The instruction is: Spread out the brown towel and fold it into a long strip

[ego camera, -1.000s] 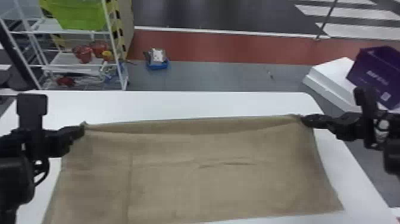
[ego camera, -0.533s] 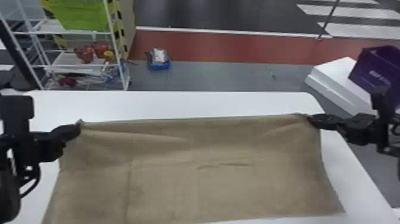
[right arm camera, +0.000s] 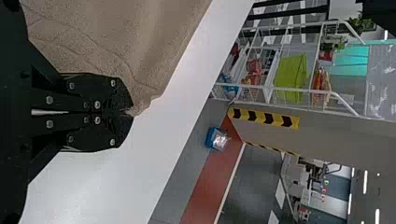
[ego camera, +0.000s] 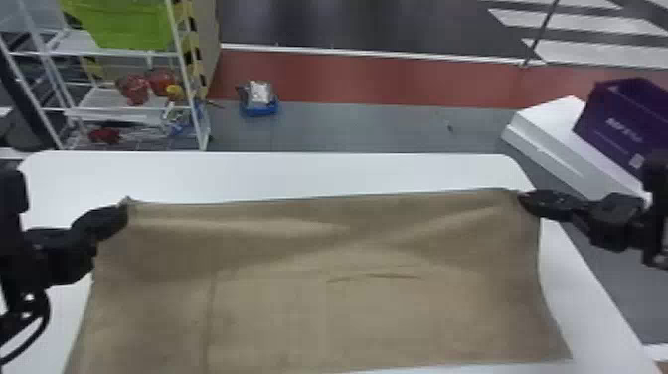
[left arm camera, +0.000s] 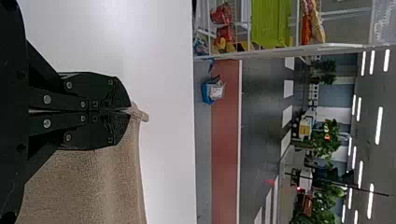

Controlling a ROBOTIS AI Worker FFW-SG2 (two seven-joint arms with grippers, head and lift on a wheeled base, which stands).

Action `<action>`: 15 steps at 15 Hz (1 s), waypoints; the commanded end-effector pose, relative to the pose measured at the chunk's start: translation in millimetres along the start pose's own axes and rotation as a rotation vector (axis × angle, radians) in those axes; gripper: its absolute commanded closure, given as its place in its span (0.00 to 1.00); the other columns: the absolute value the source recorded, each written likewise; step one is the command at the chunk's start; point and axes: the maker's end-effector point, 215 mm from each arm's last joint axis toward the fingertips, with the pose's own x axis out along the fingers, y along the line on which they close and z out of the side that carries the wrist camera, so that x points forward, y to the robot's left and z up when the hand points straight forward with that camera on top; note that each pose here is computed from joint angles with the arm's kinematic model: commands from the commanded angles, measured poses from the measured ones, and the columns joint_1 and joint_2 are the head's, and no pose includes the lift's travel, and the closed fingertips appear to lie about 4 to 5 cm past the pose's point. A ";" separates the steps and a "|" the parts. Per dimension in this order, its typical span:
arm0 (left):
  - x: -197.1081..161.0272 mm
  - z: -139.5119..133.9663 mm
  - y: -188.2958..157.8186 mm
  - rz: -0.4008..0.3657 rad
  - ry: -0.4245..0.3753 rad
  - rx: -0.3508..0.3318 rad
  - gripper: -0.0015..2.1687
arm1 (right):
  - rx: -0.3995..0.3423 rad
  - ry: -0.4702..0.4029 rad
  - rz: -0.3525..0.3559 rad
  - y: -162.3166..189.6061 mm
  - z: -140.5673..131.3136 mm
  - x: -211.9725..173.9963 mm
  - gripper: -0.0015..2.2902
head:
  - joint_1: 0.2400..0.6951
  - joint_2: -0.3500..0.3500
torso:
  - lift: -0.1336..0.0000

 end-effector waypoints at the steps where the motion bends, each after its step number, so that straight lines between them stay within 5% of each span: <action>1: -14.4 15.3 -9.3 -0.013 -0.105 0.044 0.63 | -0.021 -0.022 -0.002 7.1 -2.1 -14.7 0.73 | 1.00 0.34 | 0.08; 6: -47.2 39.1 -9.3 -0.021 -0.321 0.060 0.63 | -0.111 -0.096 0.013 31.2 -13.4 -47.8 0.73 | 1.00 0.31 | 0.08; 15: -88.3 18.4 -1.9 -0.008 -0.508 0.069 0.63 | -0.167 -0.135 0.036 62.6 -34.9 -79.2 0.73 | 1.00 0.31 | 0.08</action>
